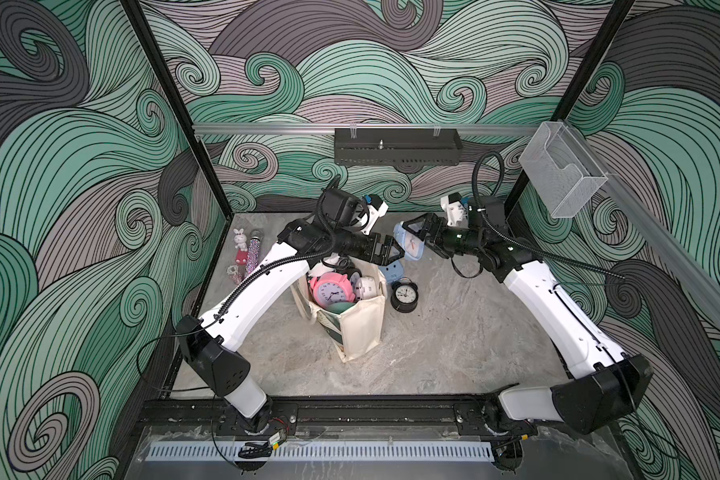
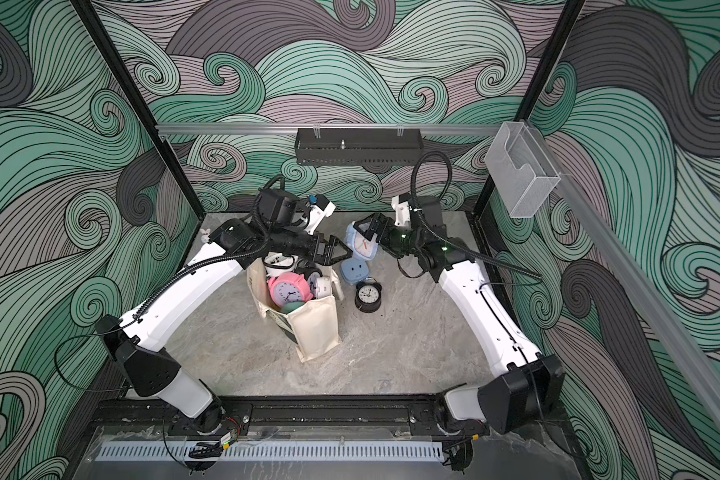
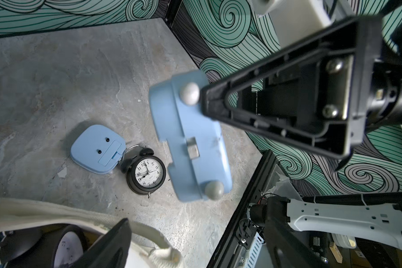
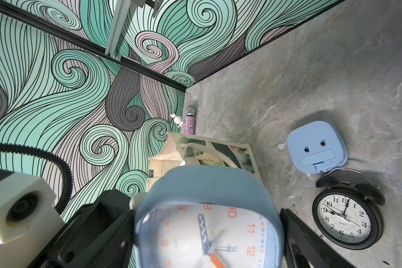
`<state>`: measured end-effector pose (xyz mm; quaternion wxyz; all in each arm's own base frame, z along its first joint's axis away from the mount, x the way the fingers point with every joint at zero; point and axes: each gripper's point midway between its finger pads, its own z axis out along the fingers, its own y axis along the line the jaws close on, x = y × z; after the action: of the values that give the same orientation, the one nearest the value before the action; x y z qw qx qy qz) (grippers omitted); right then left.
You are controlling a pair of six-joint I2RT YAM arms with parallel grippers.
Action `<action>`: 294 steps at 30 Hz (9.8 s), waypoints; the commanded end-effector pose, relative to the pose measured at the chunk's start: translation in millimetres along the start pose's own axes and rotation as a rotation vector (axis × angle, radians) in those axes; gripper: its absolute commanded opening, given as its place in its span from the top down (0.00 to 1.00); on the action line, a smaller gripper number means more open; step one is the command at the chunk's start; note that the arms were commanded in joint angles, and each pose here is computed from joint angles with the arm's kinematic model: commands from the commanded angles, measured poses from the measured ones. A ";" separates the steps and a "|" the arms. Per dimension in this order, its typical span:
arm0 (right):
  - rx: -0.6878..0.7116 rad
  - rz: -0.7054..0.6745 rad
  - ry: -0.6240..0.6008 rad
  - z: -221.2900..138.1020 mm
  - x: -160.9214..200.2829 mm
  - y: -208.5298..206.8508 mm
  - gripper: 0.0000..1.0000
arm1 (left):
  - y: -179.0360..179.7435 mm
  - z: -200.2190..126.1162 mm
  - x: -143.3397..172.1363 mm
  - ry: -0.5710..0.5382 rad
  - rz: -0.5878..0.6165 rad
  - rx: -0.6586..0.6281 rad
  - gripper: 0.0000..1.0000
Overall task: Put the alarm clock into the canvas bag
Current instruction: Place the alarm at the canvas bag, then pick up the alarm from the center of the board, then place the alarm at the canvas bag.
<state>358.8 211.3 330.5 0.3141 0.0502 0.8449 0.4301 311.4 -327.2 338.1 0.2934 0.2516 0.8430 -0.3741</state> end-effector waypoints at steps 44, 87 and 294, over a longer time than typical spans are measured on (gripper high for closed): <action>0.021 -0.227 -0.076 -26.6 4.6 25.4 0.01 | -18.4 -22.6 -24.6 -0.118 -0.066 -0.073 0.79; 0.440 -0.260 0.110 19.9 96.9 -152.2 0.01 | 109.7 -41.5 104.3 0.108 -0.568 -0.308 0.59; 0.330 -0.757 -0.258 11.3 25.3 -58.1 0.00 | 152.4 -118.5 119.5 0.061 -0.566 -0.499 0.84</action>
<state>345.2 206.9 279.2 0.5515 -0.1880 0.7918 0.1830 308.6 -122.9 248.4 0.2289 -0.0847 0.9422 -0.2297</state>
